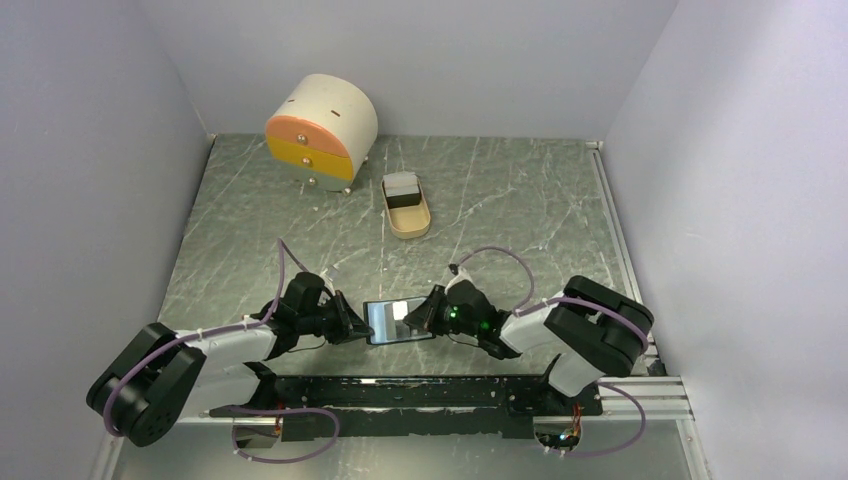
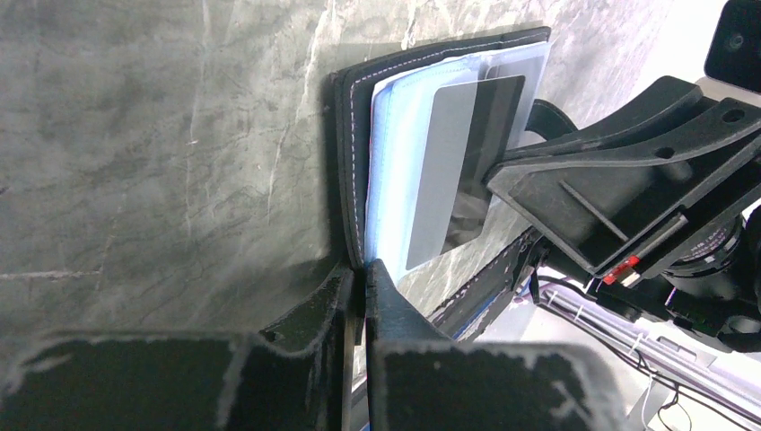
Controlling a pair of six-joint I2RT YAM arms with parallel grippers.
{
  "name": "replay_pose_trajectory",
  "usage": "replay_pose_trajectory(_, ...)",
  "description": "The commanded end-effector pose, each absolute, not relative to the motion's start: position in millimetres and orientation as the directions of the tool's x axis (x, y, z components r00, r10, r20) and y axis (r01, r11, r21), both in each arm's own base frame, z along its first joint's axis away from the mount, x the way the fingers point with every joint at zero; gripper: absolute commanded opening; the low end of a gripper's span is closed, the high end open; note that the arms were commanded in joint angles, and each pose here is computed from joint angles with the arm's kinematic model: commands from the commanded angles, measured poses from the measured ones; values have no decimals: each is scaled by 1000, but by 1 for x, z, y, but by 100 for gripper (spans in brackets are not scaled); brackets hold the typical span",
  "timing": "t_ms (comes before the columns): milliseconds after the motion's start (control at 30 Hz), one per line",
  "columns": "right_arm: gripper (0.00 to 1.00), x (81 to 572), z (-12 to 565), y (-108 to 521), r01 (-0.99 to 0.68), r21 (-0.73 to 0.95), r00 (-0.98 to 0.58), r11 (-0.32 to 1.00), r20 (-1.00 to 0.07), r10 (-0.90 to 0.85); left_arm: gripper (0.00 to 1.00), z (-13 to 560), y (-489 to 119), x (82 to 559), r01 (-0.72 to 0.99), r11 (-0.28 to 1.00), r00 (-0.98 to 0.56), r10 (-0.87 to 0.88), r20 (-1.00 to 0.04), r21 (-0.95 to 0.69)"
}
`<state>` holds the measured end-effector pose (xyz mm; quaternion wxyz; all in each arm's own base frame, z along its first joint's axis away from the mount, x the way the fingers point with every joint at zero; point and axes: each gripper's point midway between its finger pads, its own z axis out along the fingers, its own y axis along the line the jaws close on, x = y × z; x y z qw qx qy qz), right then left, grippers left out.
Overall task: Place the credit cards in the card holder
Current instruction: Insert the credit card into the card holder.
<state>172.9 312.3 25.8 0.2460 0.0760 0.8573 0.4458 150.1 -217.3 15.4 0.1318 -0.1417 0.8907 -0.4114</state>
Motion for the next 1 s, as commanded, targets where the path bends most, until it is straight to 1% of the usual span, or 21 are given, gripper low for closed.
replay_pose_trajectory(0, 19, 170, 17, 311, -109, 735, -878, 669, -388, 282, 10, 26, -222, 152, -119, 595, -927, -354, -126, -795)
replay_pose_trajectory(67, 27, 173, 13, 301, -118, 667, -884, 736, -409, 229, 11, 28, -223, 152, -107, 591, -928, -348, -133, -800)
replay_pose_trajectory(133, 33, 177, 19, 300, -145, 628, -878, 765, -438, 193, 11, 28, -222, 152, -104, 590, -926, -351, -139, -800)
replay_pose_trajectory(400, 39, 180, 23, 300, -167, 611, -871, 774, -459, 175, 10, 27, -222, 152, -104, 590, -927, -350, -138, -801)
replay_pose_trajectory(500, 47, 181, 19, 304, -170, 607, -875, 777, -455, 164, 10, 30, -223, 153, -102, 586, -925, -352, -140, -804)
replay_pose_trajectory(567, 48, 180, 20, 309, -179, 624, -879, 760, -448, 161, 11, 31, -222, 153, -100, 585, -924, -355, -143, -805)
replay_pose_trajectory(733, 42, 179, 21, 320, -190, 656, -888, 730, -432, 158, 11, 32, -221, 154, -100, 584, -921, -361, -147, -806)
replay_pose_trajectory(867, 39, 176, 30, 334, -216, 704, -888, 677, -430, 163, 13, 36, -225, 154, -82, 568, -924, -351, -151, -819)
replay_pose_trajectory(967, 38, 172, 31, 343, -219, 742, -899, 634, -406, 164, 13, 38, -226, 154, -75, 552, -923, -353, -152, -830)
